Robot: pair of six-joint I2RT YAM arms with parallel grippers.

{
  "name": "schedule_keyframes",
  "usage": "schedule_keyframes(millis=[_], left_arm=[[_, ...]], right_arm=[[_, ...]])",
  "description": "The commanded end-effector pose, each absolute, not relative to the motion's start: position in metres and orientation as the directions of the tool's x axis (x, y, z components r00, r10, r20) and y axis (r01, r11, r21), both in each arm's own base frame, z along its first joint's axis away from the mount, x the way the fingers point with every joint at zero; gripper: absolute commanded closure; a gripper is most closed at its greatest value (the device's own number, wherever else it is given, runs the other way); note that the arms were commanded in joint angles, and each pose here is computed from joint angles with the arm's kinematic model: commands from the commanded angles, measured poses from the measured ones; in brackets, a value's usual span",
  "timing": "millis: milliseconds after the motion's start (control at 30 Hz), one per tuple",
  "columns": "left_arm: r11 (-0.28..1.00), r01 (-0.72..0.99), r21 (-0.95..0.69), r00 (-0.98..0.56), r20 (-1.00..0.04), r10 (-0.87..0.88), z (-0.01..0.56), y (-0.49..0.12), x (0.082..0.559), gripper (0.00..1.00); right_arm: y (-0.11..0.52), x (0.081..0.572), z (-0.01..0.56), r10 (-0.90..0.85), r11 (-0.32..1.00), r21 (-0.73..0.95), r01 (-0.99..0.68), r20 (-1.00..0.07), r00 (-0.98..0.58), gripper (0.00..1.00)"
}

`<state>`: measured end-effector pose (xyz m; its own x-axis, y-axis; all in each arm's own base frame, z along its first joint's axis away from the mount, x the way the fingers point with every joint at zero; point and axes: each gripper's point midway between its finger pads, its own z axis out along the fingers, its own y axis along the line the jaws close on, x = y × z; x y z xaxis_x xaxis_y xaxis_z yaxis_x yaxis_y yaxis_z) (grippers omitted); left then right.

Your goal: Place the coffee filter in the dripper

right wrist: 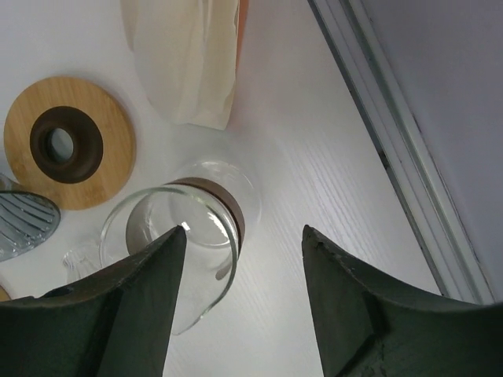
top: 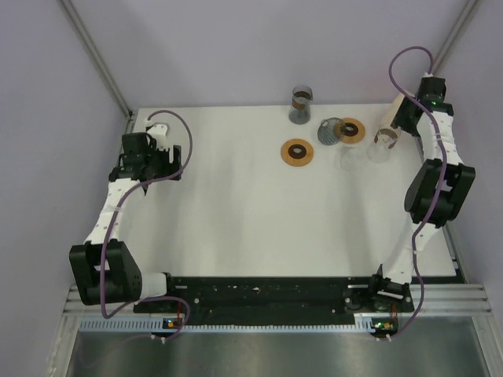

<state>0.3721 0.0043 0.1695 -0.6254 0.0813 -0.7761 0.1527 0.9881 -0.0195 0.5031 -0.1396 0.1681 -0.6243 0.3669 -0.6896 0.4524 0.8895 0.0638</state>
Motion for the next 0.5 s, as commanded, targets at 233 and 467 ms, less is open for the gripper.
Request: schedule_keyframes(millis=[233, 467], left_arm=[[0.982, 0.187, -0.008, -0.594, -0.798, 0.107, 0.182, 0.002, 0.374, 0.2], [0.984, 0.177, 0.004, -0.594, -0.797, 0.11, 0.182, 0.004, 0.373, 0.2]], right_arm=[[-0.139, 0.521, 0.154, 0.354, 0.91, 0.075, 0.407, -0.648, -0.674, 0.56], [-0.138, 0.52, 0.146, 0.344, 0.918, 0.064, 0.391, -0.618, -0.707, 0.81]])
